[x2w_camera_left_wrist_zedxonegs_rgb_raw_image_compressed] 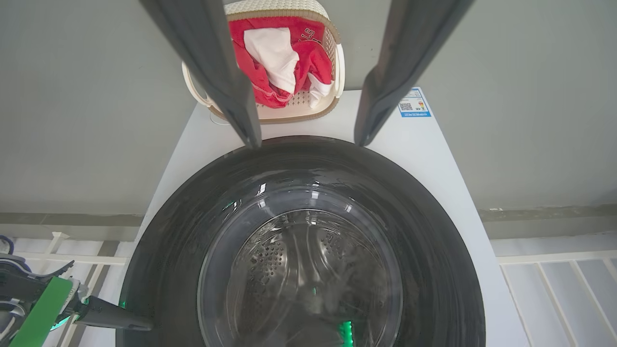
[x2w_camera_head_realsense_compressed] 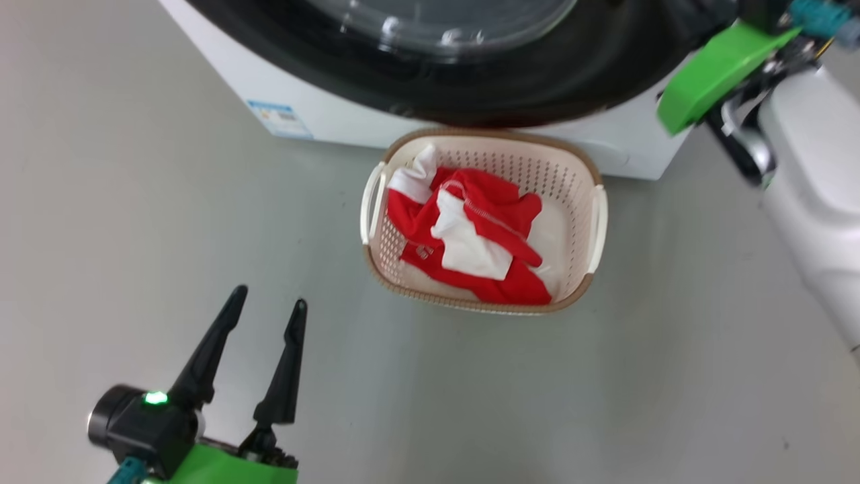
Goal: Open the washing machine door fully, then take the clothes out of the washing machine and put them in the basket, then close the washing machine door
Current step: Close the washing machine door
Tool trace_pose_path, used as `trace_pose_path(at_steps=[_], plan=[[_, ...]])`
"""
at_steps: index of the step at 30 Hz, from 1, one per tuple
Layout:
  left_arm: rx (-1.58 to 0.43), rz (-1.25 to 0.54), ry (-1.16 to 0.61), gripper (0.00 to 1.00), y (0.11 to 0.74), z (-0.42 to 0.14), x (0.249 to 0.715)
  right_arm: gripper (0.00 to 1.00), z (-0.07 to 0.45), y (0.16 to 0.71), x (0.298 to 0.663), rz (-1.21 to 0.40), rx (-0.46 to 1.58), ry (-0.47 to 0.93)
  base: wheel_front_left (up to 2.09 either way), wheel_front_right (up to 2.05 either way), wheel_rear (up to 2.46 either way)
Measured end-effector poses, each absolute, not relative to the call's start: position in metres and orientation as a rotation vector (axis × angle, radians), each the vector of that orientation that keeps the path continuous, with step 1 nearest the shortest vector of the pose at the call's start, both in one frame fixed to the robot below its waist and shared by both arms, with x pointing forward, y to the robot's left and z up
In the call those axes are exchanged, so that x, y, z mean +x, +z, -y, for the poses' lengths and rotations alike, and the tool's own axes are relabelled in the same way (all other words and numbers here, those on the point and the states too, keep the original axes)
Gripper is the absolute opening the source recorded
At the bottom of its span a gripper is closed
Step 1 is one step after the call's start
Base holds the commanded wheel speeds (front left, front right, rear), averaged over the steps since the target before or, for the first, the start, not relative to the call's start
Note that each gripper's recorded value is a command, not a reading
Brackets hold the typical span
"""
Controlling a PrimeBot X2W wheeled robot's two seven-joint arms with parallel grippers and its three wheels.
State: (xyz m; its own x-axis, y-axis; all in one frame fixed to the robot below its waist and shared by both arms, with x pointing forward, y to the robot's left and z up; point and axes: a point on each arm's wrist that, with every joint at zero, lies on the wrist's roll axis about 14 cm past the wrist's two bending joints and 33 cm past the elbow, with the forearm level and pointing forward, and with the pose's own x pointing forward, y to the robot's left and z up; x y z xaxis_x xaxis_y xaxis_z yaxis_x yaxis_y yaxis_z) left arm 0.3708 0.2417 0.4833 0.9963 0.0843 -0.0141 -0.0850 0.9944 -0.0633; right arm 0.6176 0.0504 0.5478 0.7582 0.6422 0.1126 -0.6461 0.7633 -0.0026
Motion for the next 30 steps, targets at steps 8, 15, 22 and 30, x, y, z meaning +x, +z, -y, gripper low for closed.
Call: trace_pose_path(at_steps=[8,15,22,30], plan=[[-0.056,-0.048,0.07,1.0,0.47,-0.24,0.387,0.0,-0.062,0.549,0.643,0.152,0.057,0.72,0.0,0.0,0.0],[-0.054,-0.076,0.07,1.0,0.461,-0.24,0.388,0.0,-0.068,0.541,0.646,0.149,0.064,0.723,0.0,0.0,0.0],[-0.054,-0.059,0.051,1.0,0.464,-0.237,0.396,0.0,-0.063,0.546,0.644,0.154,0.06,0.714,0.0,0.0,0.0],[-0.151,0.011,0.069,1.0,0.479,-0.236,0.408,1.0,-0.048,0.557,0.637,0.178,0.077,0.685,0.0,0.0,0.0]])
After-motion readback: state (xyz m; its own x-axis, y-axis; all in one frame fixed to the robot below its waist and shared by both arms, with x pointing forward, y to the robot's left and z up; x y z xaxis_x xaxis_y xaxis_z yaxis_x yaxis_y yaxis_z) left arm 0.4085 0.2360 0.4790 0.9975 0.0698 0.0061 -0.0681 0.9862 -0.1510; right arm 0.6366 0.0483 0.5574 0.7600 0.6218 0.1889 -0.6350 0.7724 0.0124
